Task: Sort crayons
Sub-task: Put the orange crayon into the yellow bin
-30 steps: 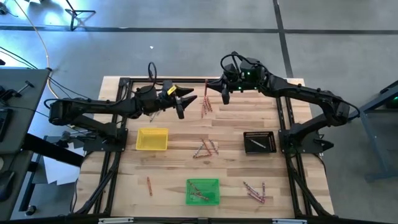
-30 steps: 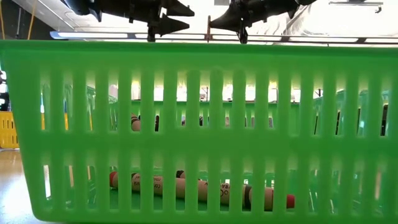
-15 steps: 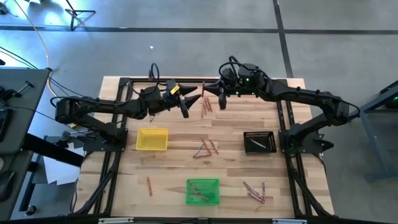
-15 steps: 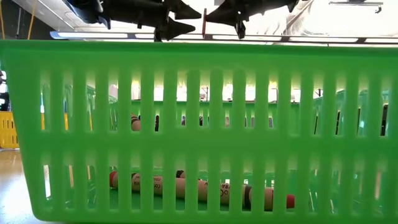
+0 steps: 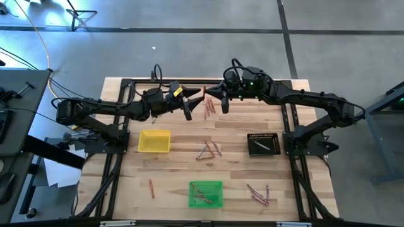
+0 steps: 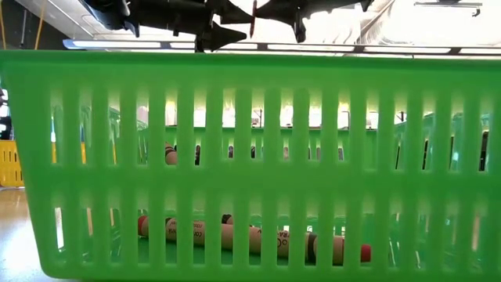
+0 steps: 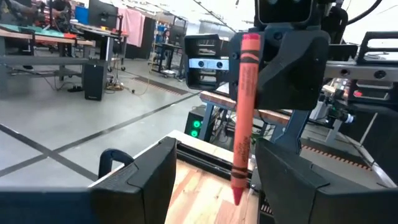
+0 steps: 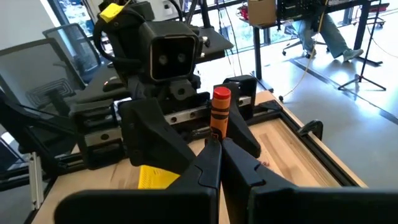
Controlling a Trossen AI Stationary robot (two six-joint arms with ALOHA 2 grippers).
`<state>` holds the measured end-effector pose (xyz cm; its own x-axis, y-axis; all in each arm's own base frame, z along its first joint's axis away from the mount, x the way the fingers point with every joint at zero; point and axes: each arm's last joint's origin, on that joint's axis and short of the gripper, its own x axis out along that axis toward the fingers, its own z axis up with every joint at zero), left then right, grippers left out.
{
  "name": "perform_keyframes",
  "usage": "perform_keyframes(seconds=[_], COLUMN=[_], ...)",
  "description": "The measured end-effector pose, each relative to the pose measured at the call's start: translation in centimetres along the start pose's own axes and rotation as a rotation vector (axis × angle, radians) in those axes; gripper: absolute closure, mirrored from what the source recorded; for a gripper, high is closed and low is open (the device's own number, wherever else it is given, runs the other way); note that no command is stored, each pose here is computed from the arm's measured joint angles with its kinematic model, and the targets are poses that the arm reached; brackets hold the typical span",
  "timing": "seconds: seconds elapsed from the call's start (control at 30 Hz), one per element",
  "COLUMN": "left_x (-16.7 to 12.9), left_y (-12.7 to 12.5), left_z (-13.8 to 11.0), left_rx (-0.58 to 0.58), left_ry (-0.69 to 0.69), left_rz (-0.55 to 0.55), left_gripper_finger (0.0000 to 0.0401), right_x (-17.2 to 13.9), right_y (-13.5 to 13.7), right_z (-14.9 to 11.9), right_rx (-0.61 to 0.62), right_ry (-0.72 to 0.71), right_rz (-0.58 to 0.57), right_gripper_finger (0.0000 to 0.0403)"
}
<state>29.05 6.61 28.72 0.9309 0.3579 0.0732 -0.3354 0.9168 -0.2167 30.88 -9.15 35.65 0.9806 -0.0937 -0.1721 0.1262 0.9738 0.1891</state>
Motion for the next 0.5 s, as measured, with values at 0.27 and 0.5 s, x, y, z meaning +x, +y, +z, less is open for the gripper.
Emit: perform_keyframes(seconds=[0.27, 0.5], left_x=[0.2, 1.4], left_y=[-0.5, -0.9], left_z=[-0.4, -0.3], left_rx=[-0.027, -0.016], left_ry=[0.011, 0.014], left_rz=[-0.032, -0.064], left_gripper_finger=[0.0194, 0.0194], right_x=[0.0, 0.0], right_y=[0.0, 0.0], right_z=[0.0, -0.1], right_rx=[0.000, 0.002], right_ry=[0.001, 0.006], right_rz=[0.000, -0.001], right_gripper_finger=[0.0403, 0.0403])
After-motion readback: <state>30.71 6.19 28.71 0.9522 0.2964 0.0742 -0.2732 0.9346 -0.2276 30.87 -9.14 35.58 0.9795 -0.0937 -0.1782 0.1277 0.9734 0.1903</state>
